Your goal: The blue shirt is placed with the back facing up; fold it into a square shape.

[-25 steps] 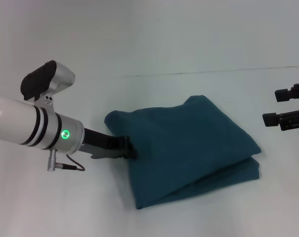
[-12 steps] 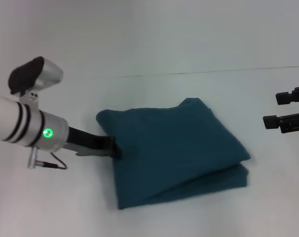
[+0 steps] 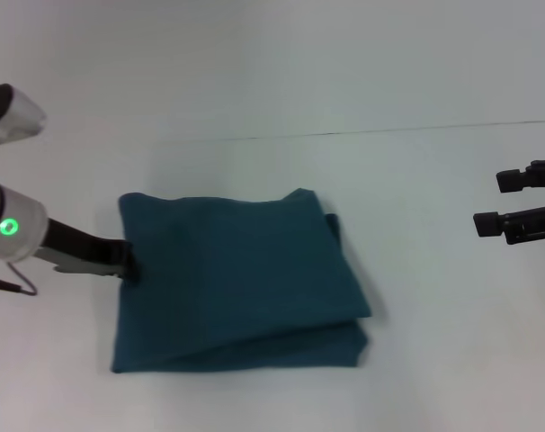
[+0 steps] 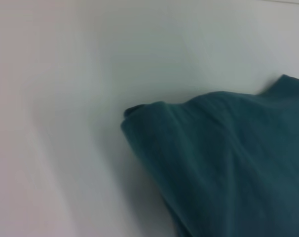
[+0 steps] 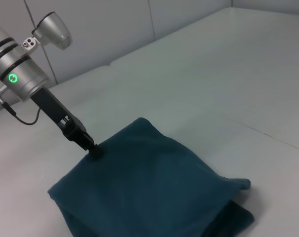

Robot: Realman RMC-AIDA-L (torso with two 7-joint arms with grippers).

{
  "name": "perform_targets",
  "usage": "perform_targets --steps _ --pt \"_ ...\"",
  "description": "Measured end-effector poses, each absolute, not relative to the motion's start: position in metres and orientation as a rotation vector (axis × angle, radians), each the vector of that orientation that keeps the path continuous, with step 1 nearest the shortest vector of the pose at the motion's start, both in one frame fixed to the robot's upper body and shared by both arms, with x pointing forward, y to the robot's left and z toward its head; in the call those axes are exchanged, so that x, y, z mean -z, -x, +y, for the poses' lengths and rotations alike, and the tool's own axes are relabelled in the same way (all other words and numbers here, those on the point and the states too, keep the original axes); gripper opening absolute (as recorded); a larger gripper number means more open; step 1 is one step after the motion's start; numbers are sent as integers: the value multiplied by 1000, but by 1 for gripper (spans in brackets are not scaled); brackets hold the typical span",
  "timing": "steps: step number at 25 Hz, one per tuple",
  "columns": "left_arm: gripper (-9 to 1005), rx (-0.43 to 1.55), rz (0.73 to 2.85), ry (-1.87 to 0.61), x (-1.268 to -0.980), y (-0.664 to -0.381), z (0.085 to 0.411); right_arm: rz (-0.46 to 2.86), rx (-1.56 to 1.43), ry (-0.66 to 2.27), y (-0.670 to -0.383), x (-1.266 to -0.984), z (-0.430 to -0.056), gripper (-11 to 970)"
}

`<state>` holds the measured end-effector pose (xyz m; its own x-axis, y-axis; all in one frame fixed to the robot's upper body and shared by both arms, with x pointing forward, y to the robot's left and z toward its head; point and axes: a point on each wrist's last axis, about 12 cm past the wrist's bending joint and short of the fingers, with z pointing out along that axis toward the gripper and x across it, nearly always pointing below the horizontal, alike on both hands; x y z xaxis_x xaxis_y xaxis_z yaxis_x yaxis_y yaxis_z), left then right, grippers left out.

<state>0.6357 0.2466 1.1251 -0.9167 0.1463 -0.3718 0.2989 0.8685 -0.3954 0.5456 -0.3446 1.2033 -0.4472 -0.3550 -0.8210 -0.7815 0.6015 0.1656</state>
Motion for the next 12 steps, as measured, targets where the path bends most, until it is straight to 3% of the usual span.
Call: perform_targets --steps 12 --pt "112 661 2640 -243 -1136 -626 283 2051 -716 930 -549 -1203 -333 943"
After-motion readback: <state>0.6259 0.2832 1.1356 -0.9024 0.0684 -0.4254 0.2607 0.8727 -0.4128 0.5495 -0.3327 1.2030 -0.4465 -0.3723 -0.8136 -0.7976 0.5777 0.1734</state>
